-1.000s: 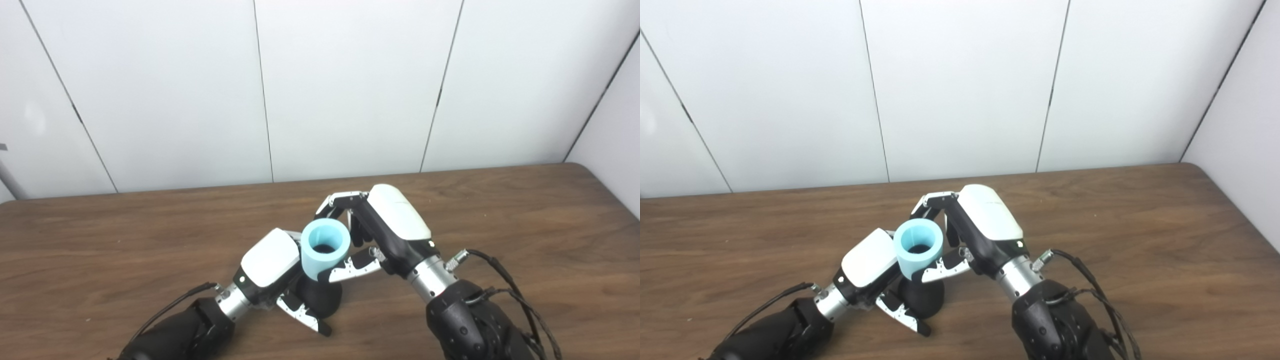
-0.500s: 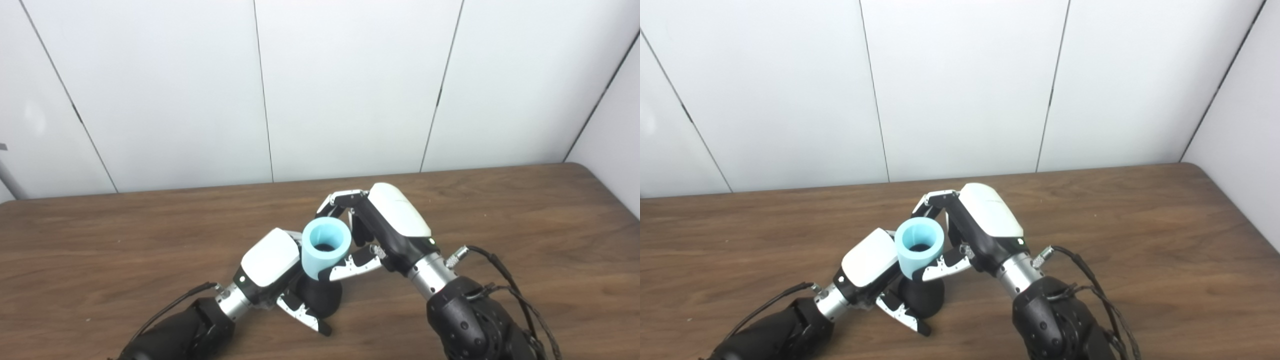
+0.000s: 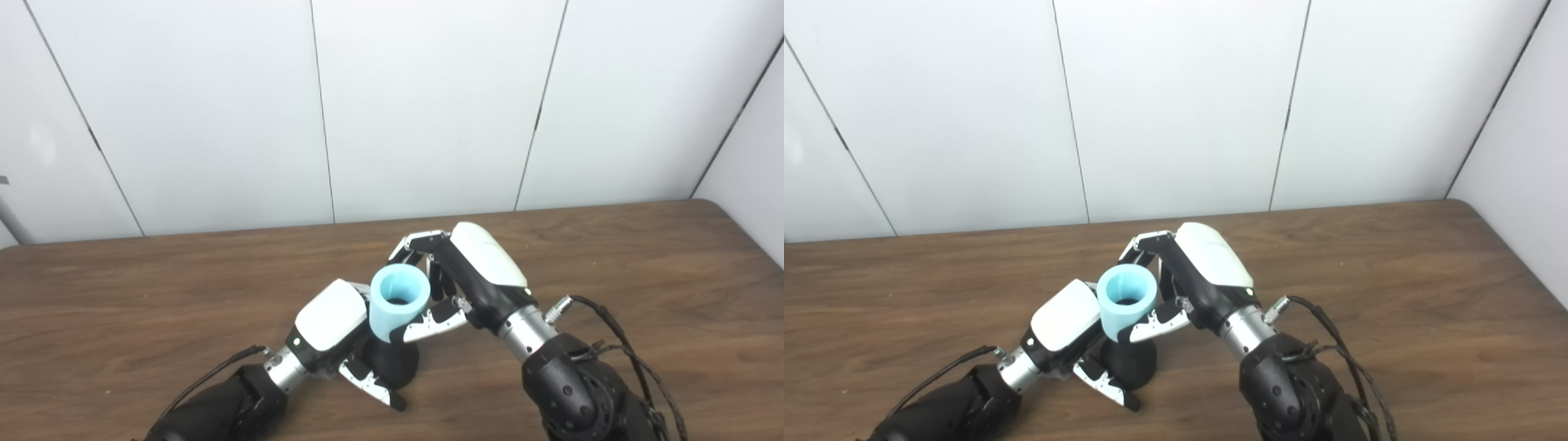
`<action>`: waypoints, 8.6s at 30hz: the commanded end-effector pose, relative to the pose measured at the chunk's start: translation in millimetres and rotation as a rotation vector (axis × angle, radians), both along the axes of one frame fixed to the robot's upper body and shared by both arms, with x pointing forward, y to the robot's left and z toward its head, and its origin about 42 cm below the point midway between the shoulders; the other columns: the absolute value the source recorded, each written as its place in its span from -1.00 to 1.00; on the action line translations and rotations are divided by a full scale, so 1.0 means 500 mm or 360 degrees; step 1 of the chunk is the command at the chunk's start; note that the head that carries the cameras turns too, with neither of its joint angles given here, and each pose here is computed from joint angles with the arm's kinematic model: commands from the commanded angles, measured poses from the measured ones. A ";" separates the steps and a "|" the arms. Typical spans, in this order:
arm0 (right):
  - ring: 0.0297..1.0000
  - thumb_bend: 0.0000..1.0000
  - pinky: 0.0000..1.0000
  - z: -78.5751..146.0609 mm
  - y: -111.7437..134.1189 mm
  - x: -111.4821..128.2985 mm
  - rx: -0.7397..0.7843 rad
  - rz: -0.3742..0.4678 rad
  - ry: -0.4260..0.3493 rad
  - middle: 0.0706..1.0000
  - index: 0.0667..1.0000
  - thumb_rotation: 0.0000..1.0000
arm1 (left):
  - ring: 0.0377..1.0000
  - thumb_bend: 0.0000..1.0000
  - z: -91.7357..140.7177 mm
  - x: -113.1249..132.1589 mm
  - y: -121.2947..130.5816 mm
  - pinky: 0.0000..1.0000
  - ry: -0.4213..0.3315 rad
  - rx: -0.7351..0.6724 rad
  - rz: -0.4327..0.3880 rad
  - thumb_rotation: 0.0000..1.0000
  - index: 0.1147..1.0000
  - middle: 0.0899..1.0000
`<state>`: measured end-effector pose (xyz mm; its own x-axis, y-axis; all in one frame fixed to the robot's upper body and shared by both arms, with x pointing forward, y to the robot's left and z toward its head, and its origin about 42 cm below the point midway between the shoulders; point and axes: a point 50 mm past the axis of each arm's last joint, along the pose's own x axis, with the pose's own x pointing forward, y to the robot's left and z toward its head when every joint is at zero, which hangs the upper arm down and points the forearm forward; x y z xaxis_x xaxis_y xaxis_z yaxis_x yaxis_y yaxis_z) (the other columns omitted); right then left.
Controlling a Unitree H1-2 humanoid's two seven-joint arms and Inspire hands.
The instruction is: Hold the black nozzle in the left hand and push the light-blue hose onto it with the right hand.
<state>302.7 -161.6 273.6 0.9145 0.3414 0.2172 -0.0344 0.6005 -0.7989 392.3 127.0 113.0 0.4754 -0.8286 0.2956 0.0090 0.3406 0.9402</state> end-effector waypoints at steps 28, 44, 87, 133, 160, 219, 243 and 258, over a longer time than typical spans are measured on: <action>-0.55 0.04 -0.65 0.056 0.006 0.006 -0.0096 -0.0011 -0.0040 -0.26 -0.03 -1.00 | -0.09 0.04 -0.195 -0.190 -0.038 -0.18 0.0441 0.0013 -0.0016 -1.00 -0.22 -0.09; -0.17 1.00 -0.38 0.059 0.007 0.001 -0.0230 -0.0143 -0.0041 0.01 0.19 -0.27 | -0.10 0.04 -0.194 -0.190 -0.036 -0.18 0.0437 0.0025 -0.0024 -1.00 -0.22 -0.09; 1.00 0.99 1.00 0.057 -0.053 -0.077 0.0069 -0.0006 -0.0378 1.00 1.00 0.44 | -0.07 0.04 -0.194 -0.190 -0.034 -0.16 0.0460 0.0019 -0.0010 -1.00 -0.22 -0.08; 1.00 0.74 1.00 -0.051 -0.002 -0.131 -0.0453 0.0218 -0.0833 1.00 1.00 0.92 | -0.15 0.03 -0.201 -0.186 -0.036 -0.26 0.0467 0.0053 0.0000 -1.00 -0.15 -0.13; 0.89 0.71 1.00 -0.049 0.008 -0.107 -0.0442 0.0181 -0.0901 0.89 0.89 0.89 | -0.07 0.04 -0.198 -0.187 -0.034 -0.20 0.0439 0.0090 -0.0019 -1.00 -0.21 -0.09; 0.93 0.66 1.00 -0.100 -0.001 -0.093 -0.0627 0.0146 -0.0621 0.95 0.89 0.77 | -0.19 0.04 -0.194 -0.196 -0.035 -0.31 0.0432 -0.0005 -0.0011 -1.00 -0.17 -0.13; 0.94 0.65 1.00 -0.133 -0.001 -0.085 -0.0694 0.0164 -0.0412 0.95 0.88 0.85 | -0.21 0.04 -0.194 -0.196 -0.034 -0.34 0.0430 -0.0001 -0.0009 -1.00 -0.18 -0.12; 0.55 0.67 0.60 -0.114 -0.007 -0.091 -0.0464 0.0226 -0.0519 0.55 0.48 0.76 | -0.26 0.04 -0.193 -0.194 -0.036 -0.38 0.0421 -0.0013 -0.0009 -1.00 -0.13 -0.16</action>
